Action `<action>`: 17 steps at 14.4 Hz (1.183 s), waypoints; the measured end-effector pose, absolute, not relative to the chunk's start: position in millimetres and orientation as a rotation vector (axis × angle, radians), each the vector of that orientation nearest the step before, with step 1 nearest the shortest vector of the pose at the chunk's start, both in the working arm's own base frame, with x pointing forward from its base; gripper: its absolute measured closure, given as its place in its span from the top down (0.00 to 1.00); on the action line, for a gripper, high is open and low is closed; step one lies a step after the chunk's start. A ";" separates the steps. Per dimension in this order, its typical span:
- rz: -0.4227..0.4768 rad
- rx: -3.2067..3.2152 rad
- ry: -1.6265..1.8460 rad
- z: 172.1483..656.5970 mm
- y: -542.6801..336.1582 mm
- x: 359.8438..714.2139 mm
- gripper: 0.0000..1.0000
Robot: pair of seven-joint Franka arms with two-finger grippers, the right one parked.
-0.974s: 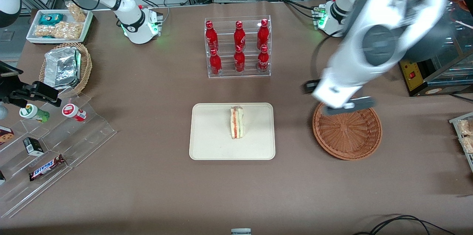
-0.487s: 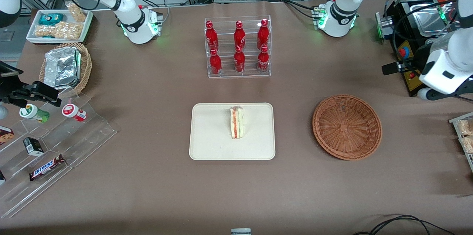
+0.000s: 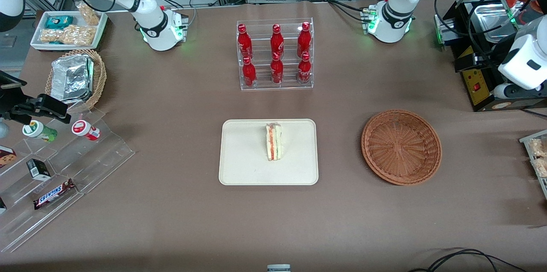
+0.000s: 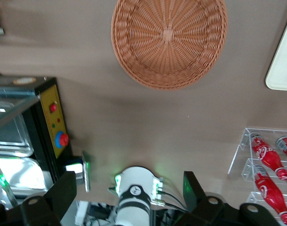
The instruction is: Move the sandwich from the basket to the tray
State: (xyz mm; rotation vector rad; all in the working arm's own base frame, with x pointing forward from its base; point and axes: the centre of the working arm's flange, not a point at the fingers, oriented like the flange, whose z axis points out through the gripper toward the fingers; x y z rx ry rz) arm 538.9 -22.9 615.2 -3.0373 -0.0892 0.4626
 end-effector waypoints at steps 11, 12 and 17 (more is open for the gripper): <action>0.282 -3.095 -0.027 638.4 -35.9 534.7 1.00; 0.275 -3.097 -0.033 637.1 -33.8 535.9 1.00; 0.177 -3.107 -0.038 623.9 -32.9 546.0 1.00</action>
